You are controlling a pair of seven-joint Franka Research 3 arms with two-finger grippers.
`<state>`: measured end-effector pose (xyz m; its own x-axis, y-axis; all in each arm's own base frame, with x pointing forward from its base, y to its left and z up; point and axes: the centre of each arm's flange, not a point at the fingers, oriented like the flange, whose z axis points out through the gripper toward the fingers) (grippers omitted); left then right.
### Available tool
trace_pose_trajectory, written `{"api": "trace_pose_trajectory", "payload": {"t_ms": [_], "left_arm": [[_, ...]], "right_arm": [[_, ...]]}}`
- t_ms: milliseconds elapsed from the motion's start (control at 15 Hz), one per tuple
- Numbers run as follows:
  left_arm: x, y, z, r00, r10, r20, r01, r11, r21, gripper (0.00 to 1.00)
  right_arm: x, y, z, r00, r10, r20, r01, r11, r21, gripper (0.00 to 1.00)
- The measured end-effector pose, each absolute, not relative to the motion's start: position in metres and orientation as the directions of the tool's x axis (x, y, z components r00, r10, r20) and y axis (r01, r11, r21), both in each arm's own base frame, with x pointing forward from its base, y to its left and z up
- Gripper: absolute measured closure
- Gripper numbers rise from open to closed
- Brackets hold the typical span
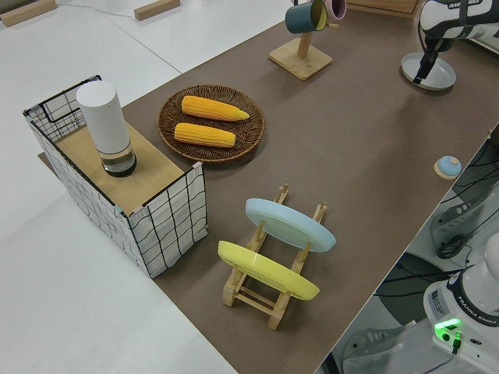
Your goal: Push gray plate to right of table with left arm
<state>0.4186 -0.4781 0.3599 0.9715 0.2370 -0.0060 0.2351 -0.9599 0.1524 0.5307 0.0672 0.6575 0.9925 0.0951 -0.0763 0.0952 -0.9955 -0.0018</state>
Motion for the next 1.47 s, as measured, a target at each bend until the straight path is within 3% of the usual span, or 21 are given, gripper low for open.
{"api": "trace_pose_trajectory", "payload": {"t_ms": [267, 733, 1467], "left_arm": [[0.434, -0.427, 0.377, 0.98, 0.198, -0.007, 0.198, -0.976, 0.095, 0.01], [0.475, -0.3, 0.464, 0.993, 0.116, -0.024, 0.117, -0.993, 0.025, 0.01], [0.512, -0.133, 0.529, 0.996, -0.022, -0.085, -0.02, -1.0, 0.018, 0.0]], "right_arm": [[0.531, 0.067, 0.657, 0.993, 0.095, -0.076, 0.095, -0.995, -0.002, 0.01], [0.531, 0.067, 0.657, 0.993, 0.095, -0.076, 0.095, -0.995, -0.002, 0.01], [0.531, 0.067, 0.657, 0.993, 0.095, -0.076, 0.095, -0.995, -0.002, 0.01]]}}
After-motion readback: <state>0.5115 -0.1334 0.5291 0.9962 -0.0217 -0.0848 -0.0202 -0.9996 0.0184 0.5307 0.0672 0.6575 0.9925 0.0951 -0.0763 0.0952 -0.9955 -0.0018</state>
